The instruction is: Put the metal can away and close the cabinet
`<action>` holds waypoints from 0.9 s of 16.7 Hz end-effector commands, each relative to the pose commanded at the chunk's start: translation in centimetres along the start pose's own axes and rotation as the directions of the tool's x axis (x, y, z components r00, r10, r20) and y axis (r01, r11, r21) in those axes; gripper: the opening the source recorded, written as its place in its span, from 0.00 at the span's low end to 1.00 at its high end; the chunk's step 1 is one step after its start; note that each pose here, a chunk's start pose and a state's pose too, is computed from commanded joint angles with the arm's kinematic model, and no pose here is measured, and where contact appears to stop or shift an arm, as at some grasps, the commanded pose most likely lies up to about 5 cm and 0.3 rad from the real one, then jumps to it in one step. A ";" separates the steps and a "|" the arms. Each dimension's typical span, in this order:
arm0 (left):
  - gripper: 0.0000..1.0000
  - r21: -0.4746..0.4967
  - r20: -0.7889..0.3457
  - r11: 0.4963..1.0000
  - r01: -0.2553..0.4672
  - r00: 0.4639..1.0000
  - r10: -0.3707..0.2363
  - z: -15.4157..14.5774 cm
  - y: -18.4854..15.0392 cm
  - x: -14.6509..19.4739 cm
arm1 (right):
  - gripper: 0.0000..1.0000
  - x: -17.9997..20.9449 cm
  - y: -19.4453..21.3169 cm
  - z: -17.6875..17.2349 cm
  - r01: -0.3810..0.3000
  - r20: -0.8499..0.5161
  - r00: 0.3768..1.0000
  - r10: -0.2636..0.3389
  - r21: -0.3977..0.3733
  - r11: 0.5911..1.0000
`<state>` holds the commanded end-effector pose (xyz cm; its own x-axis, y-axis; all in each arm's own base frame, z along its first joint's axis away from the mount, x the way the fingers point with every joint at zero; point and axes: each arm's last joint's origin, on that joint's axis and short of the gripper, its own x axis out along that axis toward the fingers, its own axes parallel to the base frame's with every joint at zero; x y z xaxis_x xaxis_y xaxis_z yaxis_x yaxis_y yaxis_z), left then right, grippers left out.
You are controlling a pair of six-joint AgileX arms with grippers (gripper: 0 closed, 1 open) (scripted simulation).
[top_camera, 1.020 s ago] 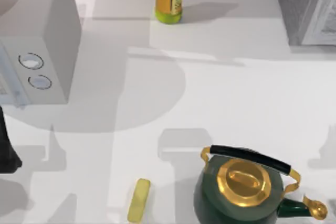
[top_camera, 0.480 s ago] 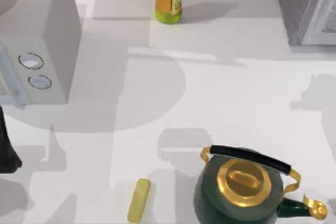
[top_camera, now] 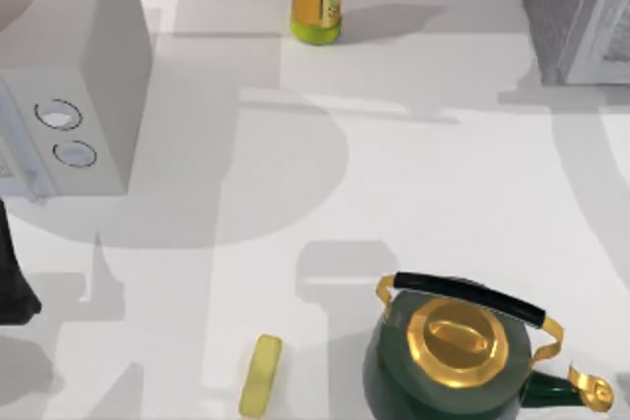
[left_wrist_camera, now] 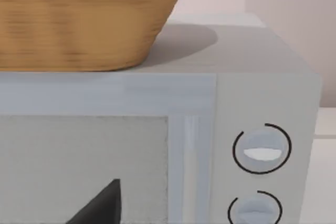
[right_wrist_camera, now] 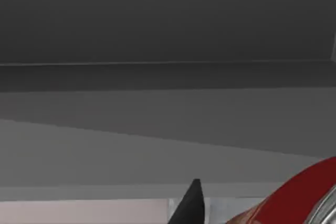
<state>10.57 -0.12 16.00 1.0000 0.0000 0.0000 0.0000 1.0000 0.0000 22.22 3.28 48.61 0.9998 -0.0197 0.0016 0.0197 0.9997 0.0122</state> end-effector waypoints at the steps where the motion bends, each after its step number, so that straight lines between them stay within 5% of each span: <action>1: 1.00 0.000 0.000 1.000 0.000 1.000 0.000 0.0 0.0 0.0 | 0.00 0.9 0.4 0.8 -0.005 0.002 1.000 0.005 0.000 1.000; 15: 1.00 0.000 0.000 1.000 0.000 1.000 0.000 0.0 0.0 0.0 | 0.00 6.1 1.5 2.6 0.004 -0.039 0.999 -0.004 -0.020 1.000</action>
<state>10.57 -0.12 16.00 1.0000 0.0000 0.0000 0.0000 1.0000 0.0000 28.32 4.62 51.26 0.9990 -0.0237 -0.0370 0.0234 0.9997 -0.0078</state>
